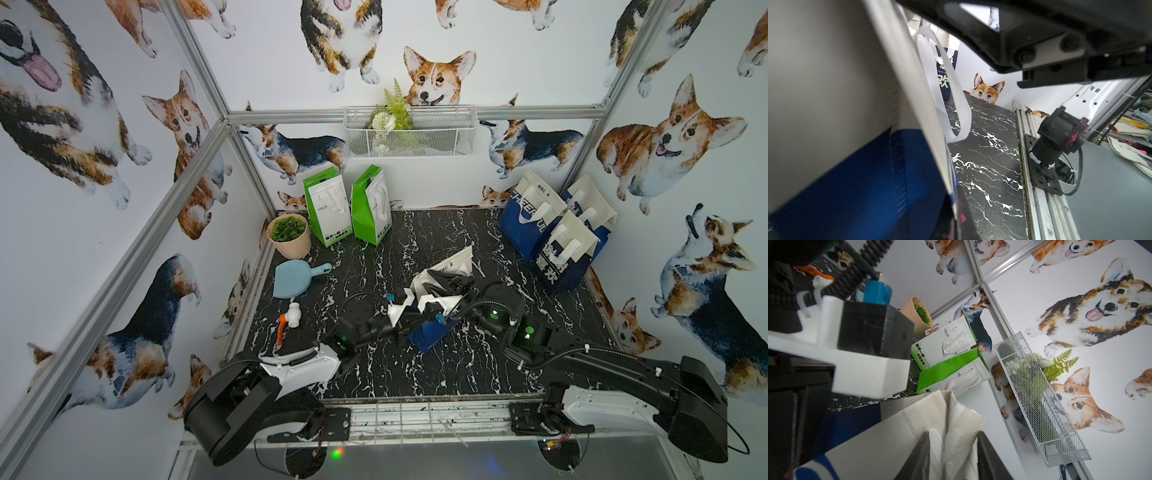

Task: Open the takeout bag
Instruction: Open the takeout bag at the center of the board.

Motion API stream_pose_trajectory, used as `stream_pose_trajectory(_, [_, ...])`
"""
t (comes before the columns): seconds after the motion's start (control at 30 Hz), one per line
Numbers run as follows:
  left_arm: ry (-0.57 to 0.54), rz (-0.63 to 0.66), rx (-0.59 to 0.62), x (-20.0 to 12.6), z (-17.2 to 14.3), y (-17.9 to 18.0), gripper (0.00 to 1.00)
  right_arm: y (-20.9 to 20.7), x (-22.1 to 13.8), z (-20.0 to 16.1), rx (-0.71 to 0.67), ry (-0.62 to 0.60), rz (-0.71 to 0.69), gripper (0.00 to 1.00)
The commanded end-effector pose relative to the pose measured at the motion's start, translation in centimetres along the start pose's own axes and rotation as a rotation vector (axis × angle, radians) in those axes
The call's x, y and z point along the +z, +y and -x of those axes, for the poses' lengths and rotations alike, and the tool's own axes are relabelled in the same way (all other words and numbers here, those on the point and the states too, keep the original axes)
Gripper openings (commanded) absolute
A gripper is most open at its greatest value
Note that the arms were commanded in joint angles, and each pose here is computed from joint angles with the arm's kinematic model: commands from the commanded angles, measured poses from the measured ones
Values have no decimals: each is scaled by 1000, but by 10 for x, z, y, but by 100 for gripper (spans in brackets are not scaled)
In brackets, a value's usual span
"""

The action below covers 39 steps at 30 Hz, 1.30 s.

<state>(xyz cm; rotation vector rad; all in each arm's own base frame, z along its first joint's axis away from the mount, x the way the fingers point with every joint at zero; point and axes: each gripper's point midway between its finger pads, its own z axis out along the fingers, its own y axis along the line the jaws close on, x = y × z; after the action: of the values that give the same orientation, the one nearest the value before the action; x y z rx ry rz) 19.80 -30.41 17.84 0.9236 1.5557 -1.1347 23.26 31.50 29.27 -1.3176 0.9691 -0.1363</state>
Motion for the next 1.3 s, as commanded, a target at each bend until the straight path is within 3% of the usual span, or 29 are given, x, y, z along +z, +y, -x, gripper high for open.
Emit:
stream_pose_trajectory(0.0, [-43, -24, 47, 1, 14, -5, 0, -19, 0, 5, 22, -6, -67, 38])
stream_pose_trajectory(0.37, [-44, -23, 46, 0, 14, -5, 0, -10, 5, -4, 29, 33, -26, 38])
stream_pose_trajectory(0.47, [-45, -24, 47, 0, 14, -6, 0, -9, 5, -4, 27, 33, -27, 23])
stream_pose_trajectory(0.53, [-43, -23, 47, 0, 14, -5, 0, -10, 4, -4, 25, 32, -22, 4])
stream_pose_trajectory(0.57, [-44, -22, 48, 0, 14, -5, 0, -10, 4, -4, 23, 35, -17, 0])
stream_pose_trajectory(1.27, [-38, -19, 48, 0, 13, -5, 0, -55, -3, 0, -22, 125, 58, 0])
